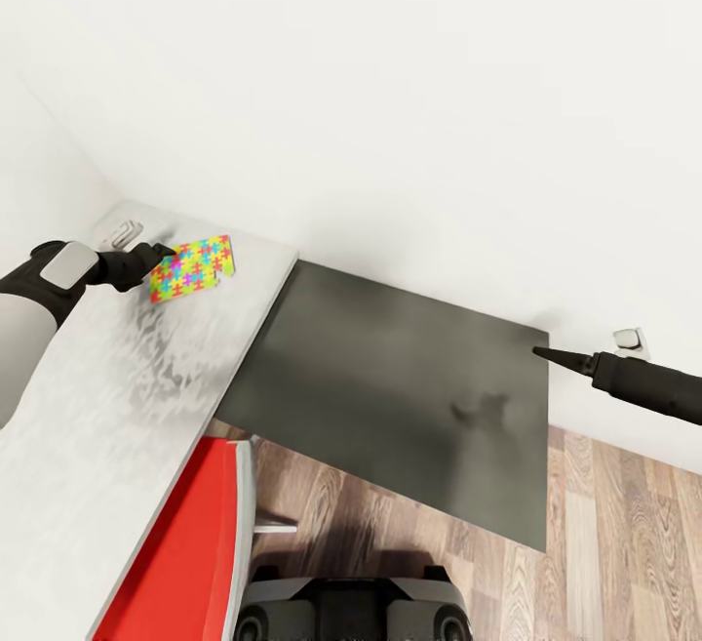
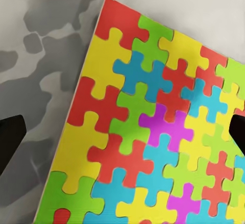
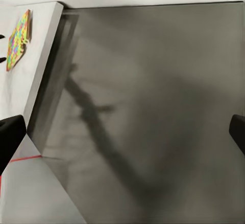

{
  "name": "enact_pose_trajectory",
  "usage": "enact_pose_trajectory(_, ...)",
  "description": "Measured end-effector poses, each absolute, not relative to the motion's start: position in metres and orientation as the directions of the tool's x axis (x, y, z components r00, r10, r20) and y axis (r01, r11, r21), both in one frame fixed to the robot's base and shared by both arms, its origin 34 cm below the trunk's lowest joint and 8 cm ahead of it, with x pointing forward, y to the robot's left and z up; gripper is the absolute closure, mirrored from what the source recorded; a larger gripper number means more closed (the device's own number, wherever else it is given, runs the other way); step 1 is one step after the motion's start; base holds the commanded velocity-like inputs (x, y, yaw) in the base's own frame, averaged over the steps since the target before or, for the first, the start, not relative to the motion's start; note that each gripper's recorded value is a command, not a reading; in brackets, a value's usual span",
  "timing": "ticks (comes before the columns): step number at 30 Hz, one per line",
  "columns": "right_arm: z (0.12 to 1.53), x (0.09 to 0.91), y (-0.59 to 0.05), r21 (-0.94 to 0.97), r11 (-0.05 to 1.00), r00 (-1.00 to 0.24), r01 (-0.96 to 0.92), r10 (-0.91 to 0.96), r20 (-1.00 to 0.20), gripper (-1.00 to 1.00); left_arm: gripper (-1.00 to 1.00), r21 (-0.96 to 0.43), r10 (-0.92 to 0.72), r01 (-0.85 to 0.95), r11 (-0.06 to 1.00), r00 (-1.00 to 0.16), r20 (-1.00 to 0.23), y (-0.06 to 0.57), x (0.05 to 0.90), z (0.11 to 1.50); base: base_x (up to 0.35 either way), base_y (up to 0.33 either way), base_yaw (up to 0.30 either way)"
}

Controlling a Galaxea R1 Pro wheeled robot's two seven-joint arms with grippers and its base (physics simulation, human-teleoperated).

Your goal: Put all the toys in the child's room - the three board games (two on the bed and one on the table), the two jigsaw puzzles on the table, and the tennis ball on the table - inside the toy box on the table in the child's room.

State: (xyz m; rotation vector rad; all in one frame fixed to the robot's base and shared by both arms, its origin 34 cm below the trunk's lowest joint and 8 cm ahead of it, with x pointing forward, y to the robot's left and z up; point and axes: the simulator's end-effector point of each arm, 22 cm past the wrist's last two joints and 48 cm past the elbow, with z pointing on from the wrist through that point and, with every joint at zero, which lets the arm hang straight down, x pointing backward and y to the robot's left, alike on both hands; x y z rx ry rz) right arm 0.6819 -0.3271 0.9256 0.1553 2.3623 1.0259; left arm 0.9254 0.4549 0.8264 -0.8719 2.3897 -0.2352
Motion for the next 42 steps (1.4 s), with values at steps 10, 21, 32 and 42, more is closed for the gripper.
enact_pose_trajectory(10,0.9202,0.6811,-0.3264,0.708,0.699,-0.843,-0.103,0.316,-0.435,-1.00,-1.00,-0.347,-0.635,-0.533,0.772,-0.621,-0.460,0.4541,0.9272,0.8225,0.000,0.000,0.000)
enact_pose_trajectory(21,0.9189,0.6809,-0.3262,0.709,0.698,-0.844,-0.101,0.317,-0.432,-1.00,-1.00,-0.346,-0.632,-0.529,0.774,-0.622,-0.462,0.4534,0.9281,0.8218,0.000,0.000,-0.024)
enact_pose_trajectory(32,0.9184,0.6807,-0.3261,0.709,0.698,-0.844,-0.100,0.317,-0.432,-1.00,-1.00,-0.346,-0.631,-0.528,0.776,-0.624,-0.461,0.4519,0.9279,0.8208,0.000,0.000,-0.191)
enact_pose_trajectory(42,0.9182,0.6808,-0.3256,0.710,0.697,-0.845,-0.100,0.318,-0.431,-1.00,-1.00,-0.346,-0.630,-0.527,0.776,-0.625,-0.461,0.4519,0.9279,0.8208,0.000,0.000,-0.140)
